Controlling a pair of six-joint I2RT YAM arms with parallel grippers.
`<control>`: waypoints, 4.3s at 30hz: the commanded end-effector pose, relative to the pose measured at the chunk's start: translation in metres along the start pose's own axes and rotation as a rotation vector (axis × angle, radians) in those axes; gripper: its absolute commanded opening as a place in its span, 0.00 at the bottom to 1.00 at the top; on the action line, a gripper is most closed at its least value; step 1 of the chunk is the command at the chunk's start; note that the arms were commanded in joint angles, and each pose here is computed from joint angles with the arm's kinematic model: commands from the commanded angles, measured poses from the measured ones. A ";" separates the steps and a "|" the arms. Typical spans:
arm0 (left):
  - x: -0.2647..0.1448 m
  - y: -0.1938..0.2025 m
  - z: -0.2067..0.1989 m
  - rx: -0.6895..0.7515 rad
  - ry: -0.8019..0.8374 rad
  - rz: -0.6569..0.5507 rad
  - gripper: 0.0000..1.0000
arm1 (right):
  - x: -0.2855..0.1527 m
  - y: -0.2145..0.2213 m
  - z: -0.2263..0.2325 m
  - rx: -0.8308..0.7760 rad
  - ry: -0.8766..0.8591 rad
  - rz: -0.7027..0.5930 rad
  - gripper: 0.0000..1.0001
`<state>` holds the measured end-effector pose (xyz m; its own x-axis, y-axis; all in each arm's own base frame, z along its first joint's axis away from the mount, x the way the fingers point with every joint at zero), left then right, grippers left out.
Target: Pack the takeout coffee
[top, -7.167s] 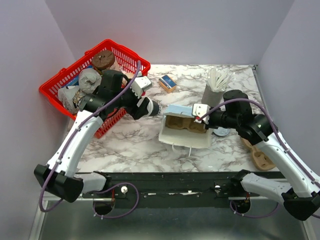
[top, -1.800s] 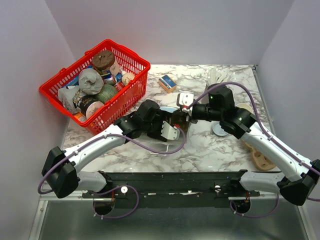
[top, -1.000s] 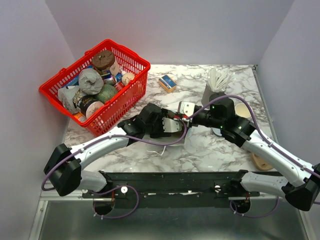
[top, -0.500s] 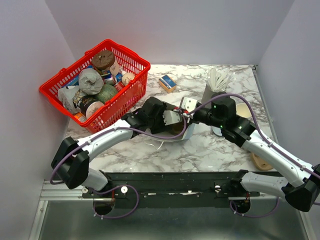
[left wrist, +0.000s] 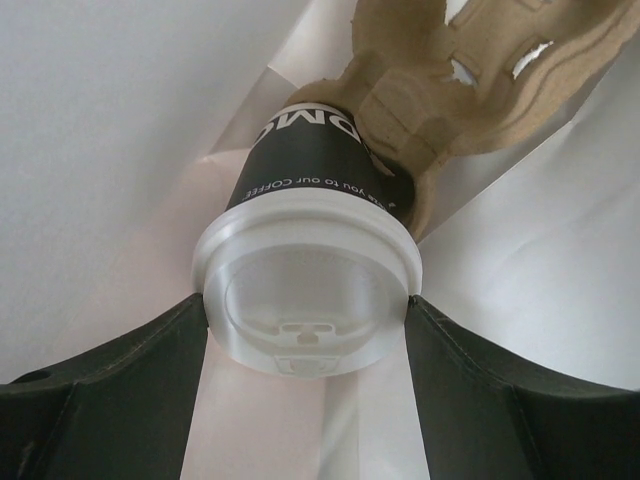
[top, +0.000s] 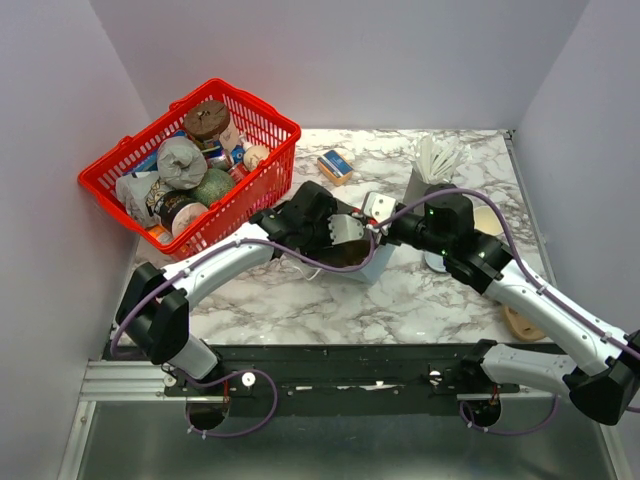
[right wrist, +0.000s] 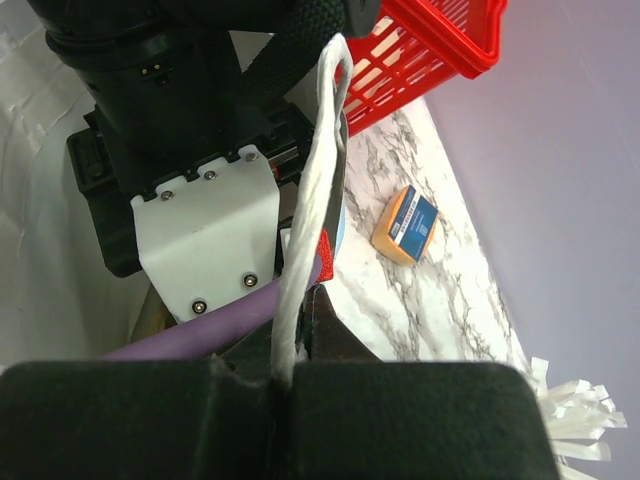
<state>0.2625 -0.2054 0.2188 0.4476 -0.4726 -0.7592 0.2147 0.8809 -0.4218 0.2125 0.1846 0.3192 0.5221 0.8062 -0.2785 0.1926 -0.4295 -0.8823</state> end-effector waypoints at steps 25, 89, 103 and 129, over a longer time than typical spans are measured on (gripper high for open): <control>-0.032 0.009 -0.031 0.052 0.028 -0.043 0.00 | 0.006 -0.014 0.008 0.384 0.018 -0.043 0.01; -0.051 -0.007 -0.027 0.246 0.157 -0.302 0.98 | 0.020 -0.024 0.009 0.168 -0.195 -0.105 0.01; -0.054 -0.005 -0.034 0.143 0.143 -0.475 0.98 | 0.026 -0.023 0.005 0.156 -0.174 -0.091 0.01; -0.149 -0.054 0.055 -0.293 -0.306 -0.832 0.98 | 0.051 -0.026 -0.033 0.265 -0.085 0.031 0.61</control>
<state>0.2313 -0.1812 0.3313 0.4143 -0.8905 -0.1879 0.3205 0.3359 -0.8857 0.2563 0.2237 0.3185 0.4477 0.8284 -0.3367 -0.0443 -0.3555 -0.9336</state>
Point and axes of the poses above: each gripper's point midway between its finger pads, its own x axis out along the fingers, its own z axis along the line the jaws close on, y = z × x, the point moved 10 cm from there along -x, back along the fingers, and after that the axes turned 11 degrees about x, right-handed, at the moved point
